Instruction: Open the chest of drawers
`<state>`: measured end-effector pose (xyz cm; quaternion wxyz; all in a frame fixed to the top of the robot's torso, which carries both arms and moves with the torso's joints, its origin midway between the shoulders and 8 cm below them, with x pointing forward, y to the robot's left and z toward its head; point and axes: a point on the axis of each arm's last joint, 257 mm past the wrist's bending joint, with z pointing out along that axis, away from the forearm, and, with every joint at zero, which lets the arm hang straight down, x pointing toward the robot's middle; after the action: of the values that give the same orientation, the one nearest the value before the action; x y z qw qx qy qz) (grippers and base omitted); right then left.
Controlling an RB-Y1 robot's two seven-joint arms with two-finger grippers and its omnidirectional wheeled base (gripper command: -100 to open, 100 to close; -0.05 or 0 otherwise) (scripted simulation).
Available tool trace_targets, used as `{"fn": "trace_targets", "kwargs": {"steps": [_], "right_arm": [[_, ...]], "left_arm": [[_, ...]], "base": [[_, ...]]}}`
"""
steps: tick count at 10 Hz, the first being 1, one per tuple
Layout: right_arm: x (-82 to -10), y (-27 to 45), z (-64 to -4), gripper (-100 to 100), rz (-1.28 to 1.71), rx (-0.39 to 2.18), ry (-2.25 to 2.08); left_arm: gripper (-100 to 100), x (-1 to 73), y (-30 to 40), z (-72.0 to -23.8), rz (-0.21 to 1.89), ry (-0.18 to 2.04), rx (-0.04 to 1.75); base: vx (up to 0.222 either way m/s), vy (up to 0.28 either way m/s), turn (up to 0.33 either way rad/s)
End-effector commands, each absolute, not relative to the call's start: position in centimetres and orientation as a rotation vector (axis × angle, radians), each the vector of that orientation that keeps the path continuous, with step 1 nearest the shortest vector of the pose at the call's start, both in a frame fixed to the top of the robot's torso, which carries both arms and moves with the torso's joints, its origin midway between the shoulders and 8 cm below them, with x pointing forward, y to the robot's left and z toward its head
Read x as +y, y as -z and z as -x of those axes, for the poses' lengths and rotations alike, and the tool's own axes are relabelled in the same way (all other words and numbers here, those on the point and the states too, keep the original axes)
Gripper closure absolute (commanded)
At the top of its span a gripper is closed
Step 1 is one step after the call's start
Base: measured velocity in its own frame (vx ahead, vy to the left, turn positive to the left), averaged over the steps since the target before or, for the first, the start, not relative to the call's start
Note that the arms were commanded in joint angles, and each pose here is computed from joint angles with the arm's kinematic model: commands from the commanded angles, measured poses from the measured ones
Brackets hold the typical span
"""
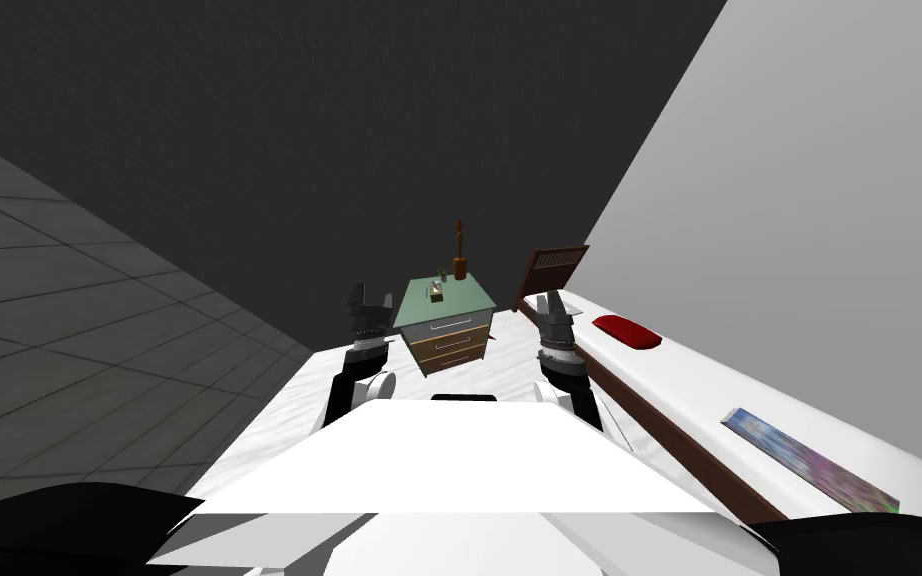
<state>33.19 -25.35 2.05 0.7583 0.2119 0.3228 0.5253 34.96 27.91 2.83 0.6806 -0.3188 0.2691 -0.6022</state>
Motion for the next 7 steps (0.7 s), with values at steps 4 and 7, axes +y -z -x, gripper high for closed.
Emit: {"fn": "trace_targets", "kwargs": {"steps": [4, 7], "right_arm": [[-25.35, -2.06, -33.19, 0, -0.461, 0.703, -1.144], [-25.35, -2.07, -33.19, 0, -0.461, 0.703, -1.144]], "left_arm": [[0, 27.91, -2.84, -34.96, 0.715, 1.352, 0.604], [0, 27.91, -2.84, -34.95, 0.715, 1.352, 0.604]], "base": [[0.000, 0.000, 0.000], [0.000, 0.000, 0.000]]}}
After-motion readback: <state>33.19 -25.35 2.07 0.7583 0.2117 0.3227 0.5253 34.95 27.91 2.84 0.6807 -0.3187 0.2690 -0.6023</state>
